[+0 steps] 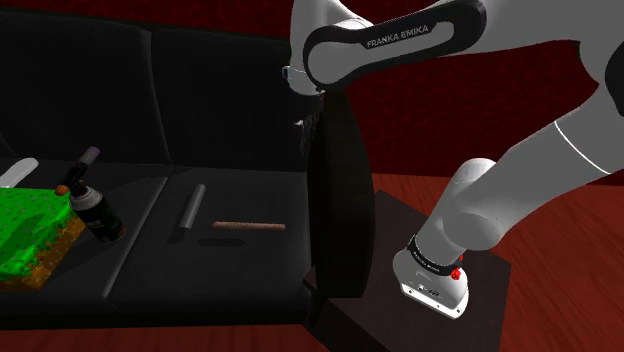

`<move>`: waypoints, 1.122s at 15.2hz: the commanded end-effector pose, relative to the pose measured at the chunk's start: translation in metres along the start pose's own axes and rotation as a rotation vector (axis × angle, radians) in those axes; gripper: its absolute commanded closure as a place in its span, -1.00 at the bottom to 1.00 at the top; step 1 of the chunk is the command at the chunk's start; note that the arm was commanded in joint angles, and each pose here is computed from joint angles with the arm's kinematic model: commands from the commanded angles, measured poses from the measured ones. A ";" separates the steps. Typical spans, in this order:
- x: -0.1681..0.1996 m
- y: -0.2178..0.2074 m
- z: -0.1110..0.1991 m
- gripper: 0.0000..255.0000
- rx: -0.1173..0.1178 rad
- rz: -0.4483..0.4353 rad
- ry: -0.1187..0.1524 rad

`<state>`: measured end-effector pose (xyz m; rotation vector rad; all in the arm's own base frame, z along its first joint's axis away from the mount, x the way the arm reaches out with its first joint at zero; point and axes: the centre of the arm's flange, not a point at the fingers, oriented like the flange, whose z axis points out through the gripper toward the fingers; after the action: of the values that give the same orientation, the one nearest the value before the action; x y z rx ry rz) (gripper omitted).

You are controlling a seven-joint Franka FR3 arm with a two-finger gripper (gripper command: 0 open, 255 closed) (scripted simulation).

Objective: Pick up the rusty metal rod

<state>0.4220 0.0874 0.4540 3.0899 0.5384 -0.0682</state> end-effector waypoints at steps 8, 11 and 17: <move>0.067 -0.041 0.096 -1.00 -0.005 -0.149 -0.038; 0.087 -0.056 0.128 -1.00 -0.007 -0.198 -0.052; 0.125 -0.088 0.193 -1.00 -0.011 -0.296 -0.078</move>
<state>0.4991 0.2040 0.2691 2.9644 0.9573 -0.1786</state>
